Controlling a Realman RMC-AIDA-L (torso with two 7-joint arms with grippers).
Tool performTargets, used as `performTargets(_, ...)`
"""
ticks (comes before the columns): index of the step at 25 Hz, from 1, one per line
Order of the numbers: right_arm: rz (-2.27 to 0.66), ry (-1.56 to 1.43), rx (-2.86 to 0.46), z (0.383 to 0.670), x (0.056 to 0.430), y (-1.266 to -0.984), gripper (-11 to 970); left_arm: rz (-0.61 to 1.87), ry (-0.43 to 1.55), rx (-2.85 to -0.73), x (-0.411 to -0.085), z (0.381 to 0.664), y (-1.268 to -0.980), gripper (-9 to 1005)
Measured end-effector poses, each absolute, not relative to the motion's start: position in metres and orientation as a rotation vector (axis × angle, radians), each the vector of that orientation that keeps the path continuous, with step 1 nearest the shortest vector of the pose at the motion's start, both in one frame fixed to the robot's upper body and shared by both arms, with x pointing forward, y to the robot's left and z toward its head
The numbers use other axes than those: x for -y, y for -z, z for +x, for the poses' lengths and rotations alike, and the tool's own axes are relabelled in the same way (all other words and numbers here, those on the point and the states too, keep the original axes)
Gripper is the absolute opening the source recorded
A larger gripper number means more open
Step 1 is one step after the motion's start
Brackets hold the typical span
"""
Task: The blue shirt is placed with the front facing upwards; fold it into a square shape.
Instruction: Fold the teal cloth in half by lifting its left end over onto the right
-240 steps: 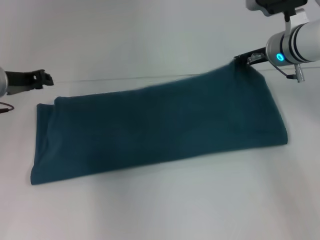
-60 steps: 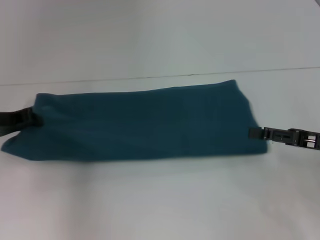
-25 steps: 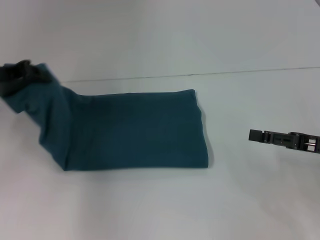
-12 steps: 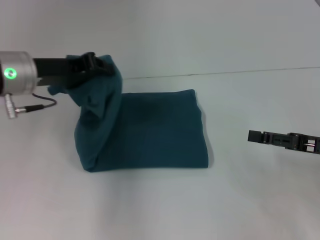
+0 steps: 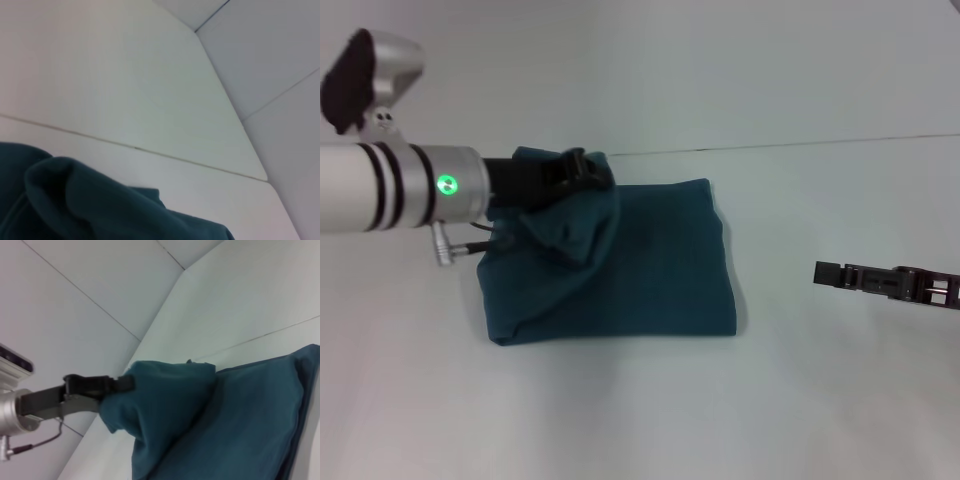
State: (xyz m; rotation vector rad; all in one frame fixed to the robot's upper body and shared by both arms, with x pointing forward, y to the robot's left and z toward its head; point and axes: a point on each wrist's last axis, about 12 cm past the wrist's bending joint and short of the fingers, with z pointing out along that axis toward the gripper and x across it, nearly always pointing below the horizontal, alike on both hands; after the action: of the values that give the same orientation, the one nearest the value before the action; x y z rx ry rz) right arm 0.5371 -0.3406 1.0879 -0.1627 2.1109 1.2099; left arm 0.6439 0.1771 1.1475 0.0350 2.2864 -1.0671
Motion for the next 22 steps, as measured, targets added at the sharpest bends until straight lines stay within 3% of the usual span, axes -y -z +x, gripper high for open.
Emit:
performTargets(10, -0.159, -1.207, -2.112, 0.536, 0.341, -1.087, 884, 0.071, 1.175, -2.283, -0.155, 0.642, -1.139, 94)
performTargets(22, -0.158, -1.208, -2.116, 0.535, 0.341, -1.086, 884, 0.107, 1.171, -2.269, -0.145, 0.642, -1.133, 392)
